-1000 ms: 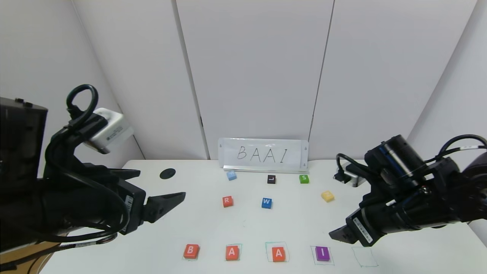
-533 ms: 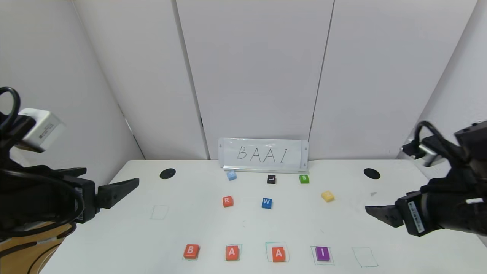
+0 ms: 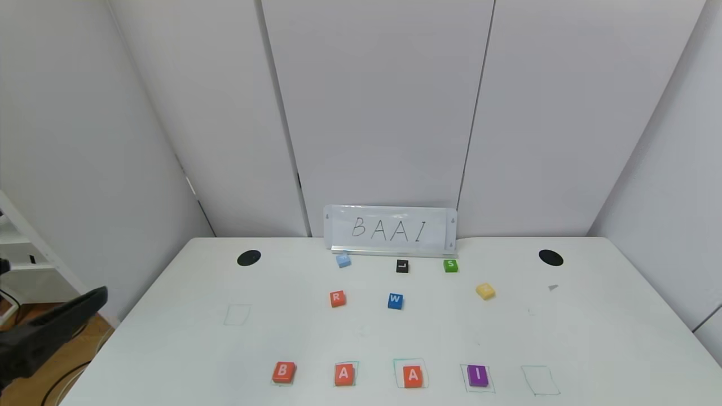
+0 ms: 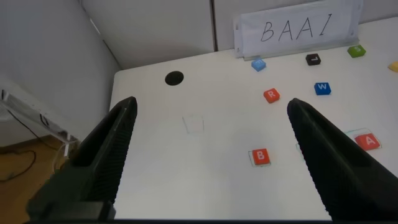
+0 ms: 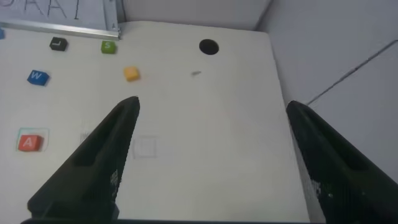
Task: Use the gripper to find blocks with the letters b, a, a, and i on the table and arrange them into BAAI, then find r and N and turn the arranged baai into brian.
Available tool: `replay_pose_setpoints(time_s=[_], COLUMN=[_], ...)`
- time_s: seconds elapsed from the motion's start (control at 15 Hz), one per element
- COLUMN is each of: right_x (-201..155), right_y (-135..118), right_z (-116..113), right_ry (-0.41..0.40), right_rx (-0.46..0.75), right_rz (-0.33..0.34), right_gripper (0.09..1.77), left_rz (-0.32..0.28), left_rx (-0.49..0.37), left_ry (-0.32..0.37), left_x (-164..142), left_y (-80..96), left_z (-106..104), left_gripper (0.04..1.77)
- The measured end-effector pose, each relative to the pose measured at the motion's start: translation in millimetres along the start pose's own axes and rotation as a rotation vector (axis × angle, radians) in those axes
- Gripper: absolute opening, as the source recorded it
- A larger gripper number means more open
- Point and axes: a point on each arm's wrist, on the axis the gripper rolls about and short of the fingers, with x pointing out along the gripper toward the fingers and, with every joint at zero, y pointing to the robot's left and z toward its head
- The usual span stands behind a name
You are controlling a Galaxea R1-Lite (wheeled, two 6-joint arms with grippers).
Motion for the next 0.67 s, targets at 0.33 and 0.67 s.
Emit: replay_pose_setpoints(time_s=[0.33,0.67], right_x=[-62.2,-115.1], right_y=[-43.5,-59.8], right_z=[-16.9,-27.0], right_ry=[-0.203,-0.356], right_rx=[-0.039,-0.06], right_rz=[-0.101,-0.301], right_gripper=[1.7,1.7], left_rz=[0.027,0.086], left_rx=[-0.002,0.019], left_ry=[-0.165,-0.296], left_x=[-61.8,-104.6], left_y=[9.4,13.6], left_z=[-7.1,-13.9], left_gripper=[1.72,1.72])
